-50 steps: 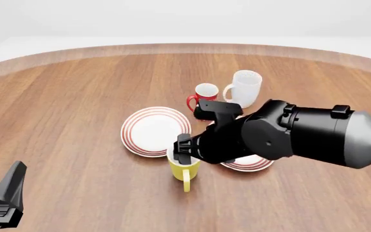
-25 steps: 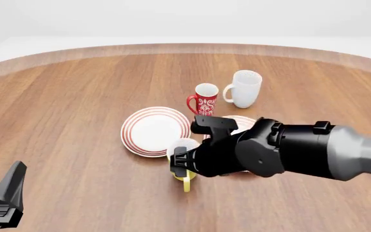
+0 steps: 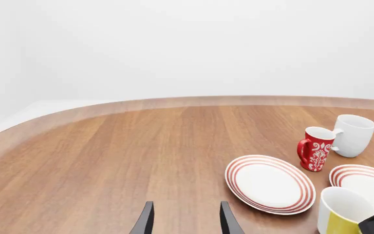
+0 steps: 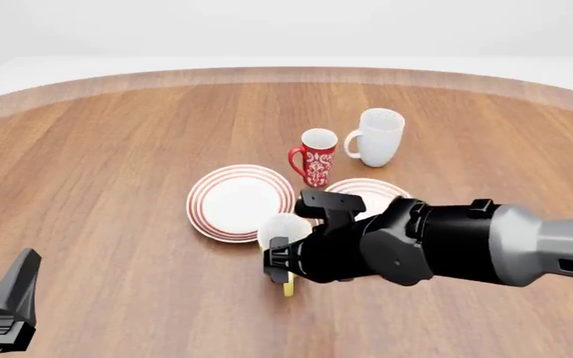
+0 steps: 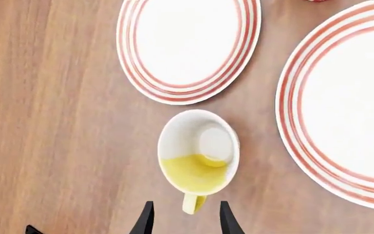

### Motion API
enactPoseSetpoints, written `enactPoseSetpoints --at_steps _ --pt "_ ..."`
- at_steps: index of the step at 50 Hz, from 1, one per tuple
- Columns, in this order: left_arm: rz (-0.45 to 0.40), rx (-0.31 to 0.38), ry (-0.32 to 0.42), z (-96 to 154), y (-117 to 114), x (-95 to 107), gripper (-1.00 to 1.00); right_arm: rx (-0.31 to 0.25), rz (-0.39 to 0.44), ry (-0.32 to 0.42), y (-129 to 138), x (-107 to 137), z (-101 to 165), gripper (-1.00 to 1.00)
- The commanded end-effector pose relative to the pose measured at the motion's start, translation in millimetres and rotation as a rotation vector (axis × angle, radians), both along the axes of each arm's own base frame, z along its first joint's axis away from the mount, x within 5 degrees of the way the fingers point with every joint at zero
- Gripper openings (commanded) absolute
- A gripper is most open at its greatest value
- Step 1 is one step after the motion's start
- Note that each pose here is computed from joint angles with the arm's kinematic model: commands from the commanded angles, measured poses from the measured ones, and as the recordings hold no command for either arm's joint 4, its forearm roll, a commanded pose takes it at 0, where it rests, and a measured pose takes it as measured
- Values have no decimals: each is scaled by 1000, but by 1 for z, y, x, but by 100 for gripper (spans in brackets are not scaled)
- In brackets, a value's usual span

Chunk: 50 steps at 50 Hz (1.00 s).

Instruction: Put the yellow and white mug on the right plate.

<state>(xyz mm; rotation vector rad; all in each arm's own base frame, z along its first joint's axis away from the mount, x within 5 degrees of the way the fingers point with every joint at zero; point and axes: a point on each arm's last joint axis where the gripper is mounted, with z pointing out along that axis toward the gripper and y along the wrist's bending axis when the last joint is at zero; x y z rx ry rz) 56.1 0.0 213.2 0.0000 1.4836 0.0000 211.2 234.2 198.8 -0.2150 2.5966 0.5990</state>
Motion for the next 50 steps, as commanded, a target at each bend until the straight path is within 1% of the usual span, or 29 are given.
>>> enactPoseSetpoints --at_steps 1,29,39,42,43,50 --pt "0 0 0 0 0 0 100 -1 -2 8 1 -1 -9 100" --pt "0 0 0 0 0 0 100 3 -17 35 2 -7 -41 100" --pt "0 0 0 0 0 0 100 5 -15 41 5 -8 -47 100" --pt "0 0 0 0 0 0 100 14 -13 37 6 -10 -46 100" --pt "0 0 0 0 0 0 100 12 -12 31 5 -8 -45 -100" --pt "0 0 0 0 0 0 100 19 -10 26 6 -9 -44 -100"
